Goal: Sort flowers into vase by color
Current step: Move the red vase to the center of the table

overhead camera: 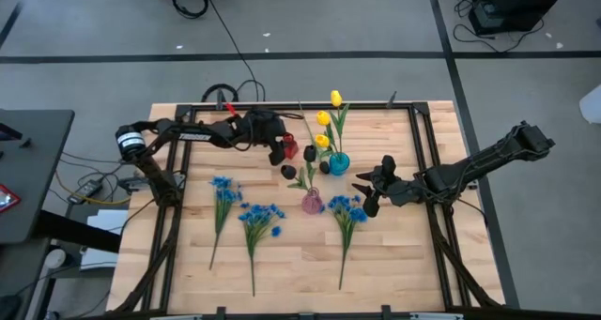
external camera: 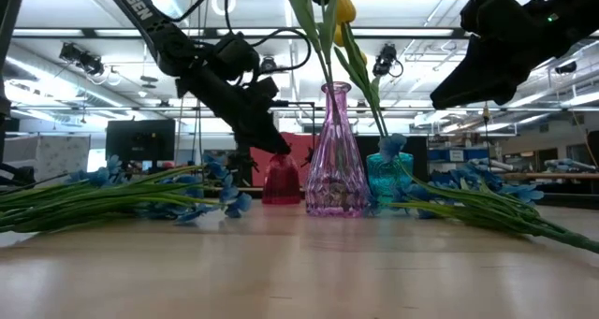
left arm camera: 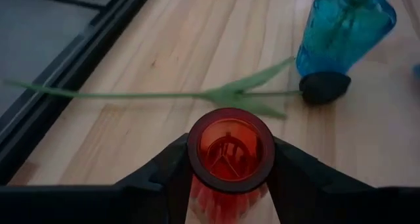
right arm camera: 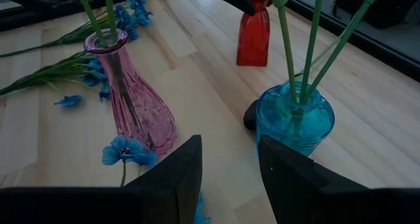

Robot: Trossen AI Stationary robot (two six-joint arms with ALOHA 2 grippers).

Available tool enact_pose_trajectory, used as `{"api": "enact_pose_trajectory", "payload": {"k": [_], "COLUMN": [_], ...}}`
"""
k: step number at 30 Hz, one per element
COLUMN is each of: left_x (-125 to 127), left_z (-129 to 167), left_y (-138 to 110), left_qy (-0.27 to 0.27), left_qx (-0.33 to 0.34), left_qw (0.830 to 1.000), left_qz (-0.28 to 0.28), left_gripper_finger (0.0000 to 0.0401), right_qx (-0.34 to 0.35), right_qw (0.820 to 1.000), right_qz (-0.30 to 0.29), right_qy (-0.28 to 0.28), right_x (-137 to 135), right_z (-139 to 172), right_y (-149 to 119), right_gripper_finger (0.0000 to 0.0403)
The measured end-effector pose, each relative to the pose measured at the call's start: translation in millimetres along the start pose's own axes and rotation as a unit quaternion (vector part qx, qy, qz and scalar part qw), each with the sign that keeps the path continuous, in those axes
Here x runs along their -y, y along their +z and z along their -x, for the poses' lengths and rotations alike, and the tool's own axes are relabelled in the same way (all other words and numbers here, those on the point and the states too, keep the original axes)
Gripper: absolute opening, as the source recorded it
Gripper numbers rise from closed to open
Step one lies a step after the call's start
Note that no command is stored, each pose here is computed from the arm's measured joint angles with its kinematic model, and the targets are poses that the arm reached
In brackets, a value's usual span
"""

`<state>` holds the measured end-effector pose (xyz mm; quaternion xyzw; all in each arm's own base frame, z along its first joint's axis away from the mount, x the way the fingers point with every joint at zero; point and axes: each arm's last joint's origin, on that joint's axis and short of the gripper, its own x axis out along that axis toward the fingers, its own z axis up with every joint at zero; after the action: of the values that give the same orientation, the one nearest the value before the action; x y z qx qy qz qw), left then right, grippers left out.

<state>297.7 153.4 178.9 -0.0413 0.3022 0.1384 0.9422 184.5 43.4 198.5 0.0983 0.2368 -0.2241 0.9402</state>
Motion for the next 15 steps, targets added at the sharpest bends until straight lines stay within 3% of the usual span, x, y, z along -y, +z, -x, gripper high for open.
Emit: {"api": "enact_pose_trajectory", "payload": {"k": [15], "left_x": [16], "left_z": [43], "left_y": [18], "left_qy": [-0.013], "left_qx": [0.002], "left_qw": [1.000], "left_qz": [-0.009], "left_gripper_finger": [0.0174], "right_qx": [0.003], "right_qw": [1.000], "right_qz": [0.001], "right_qy": [0.002], "right_x": [-1], "right_z": [0], "right_y": [1], "right_gripper_finger": [0.0159]}}
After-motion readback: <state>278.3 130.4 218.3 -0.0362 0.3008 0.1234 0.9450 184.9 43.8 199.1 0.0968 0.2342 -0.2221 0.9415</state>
